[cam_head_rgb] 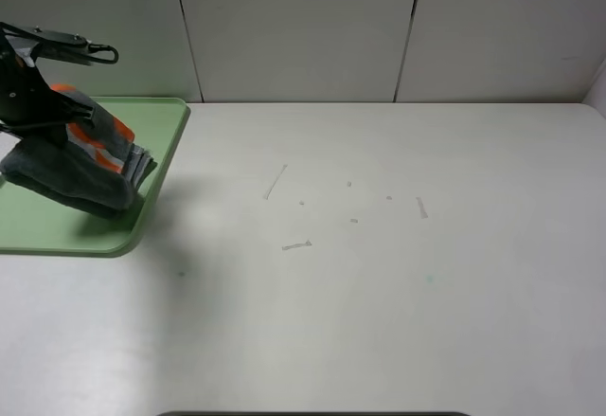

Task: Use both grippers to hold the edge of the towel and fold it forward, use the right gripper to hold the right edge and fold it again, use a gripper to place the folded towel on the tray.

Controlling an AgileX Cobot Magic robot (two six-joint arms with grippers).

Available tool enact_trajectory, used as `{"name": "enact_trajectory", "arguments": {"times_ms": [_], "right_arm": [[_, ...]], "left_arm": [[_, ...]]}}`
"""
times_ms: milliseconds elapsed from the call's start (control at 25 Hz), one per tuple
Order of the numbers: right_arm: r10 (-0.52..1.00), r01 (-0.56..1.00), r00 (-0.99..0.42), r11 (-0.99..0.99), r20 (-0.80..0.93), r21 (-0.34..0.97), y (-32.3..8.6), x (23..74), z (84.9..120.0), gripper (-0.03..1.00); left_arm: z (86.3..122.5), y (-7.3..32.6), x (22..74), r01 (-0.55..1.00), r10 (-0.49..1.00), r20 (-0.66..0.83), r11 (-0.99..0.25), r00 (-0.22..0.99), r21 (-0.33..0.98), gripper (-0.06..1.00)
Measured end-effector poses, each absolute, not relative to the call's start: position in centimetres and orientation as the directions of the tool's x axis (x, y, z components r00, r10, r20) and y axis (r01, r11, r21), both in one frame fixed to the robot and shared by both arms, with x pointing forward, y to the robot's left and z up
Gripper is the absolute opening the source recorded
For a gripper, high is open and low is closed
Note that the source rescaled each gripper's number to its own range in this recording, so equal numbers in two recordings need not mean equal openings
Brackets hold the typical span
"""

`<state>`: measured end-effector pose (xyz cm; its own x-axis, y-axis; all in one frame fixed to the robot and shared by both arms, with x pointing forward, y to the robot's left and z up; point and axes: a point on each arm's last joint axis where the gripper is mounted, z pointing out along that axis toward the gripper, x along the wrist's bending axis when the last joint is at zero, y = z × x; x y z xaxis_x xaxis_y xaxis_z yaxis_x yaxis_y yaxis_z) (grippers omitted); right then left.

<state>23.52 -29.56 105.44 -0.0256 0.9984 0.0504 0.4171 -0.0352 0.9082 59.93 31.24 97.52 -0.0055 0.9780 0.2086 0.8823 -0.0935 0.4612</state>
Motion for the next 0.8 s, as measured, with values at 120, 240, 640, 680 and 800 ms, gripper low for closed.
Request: {"name": "enact_trajectory", "arguments": {"times_ms": [120, 240, 640, 680, 800], "right_arm": [[0.998, 0.417, -0.026, -0.035, 0.05, 0.908, -29.56, 23.52, 105.44, 1.0], [0.998, 0.417, -0.026, -0.035, 0.05, 0.908, -29.56, 23.52, 105.44, 1.0], [0.998, 0.418, -0.026, -0.035, 0.05, 0.908, -29.56, 23.52, 105.43, 1.0], [0.998, 0.418, -0.026, -0.035, 0.05, 0.908, -29.56, 23.52, 105.43, 1.0], [0.998, 0.418, -0.026, -0.035, 0.05, 0.908, -29.56, 23.52, 105.43, 1.0]], "left_arm": [[97.52, 31.24, 59.93, 0.882, 0.977, 0.215, -0.105, 0.005, 0.459, 0.83], [97.52, 31.24, 59.93, 0.882, 0.976, 0.216, -0.108, 0.007, 0.458, 0.96], [97.5, 31.26, 59.89, 0.885, 0.976, 0.219, -0.109, 0.009, 0.453, 1.0], [97.5, 31.26, 59.89, 0.885, 0.976, 0.219, -0.109, 0.009, 0.453, 1.0], [97.5, 31.26, 59.89, 0.885, 0.975, 0.22, -0.112, 0.011, 0.452, 1.0]]}}
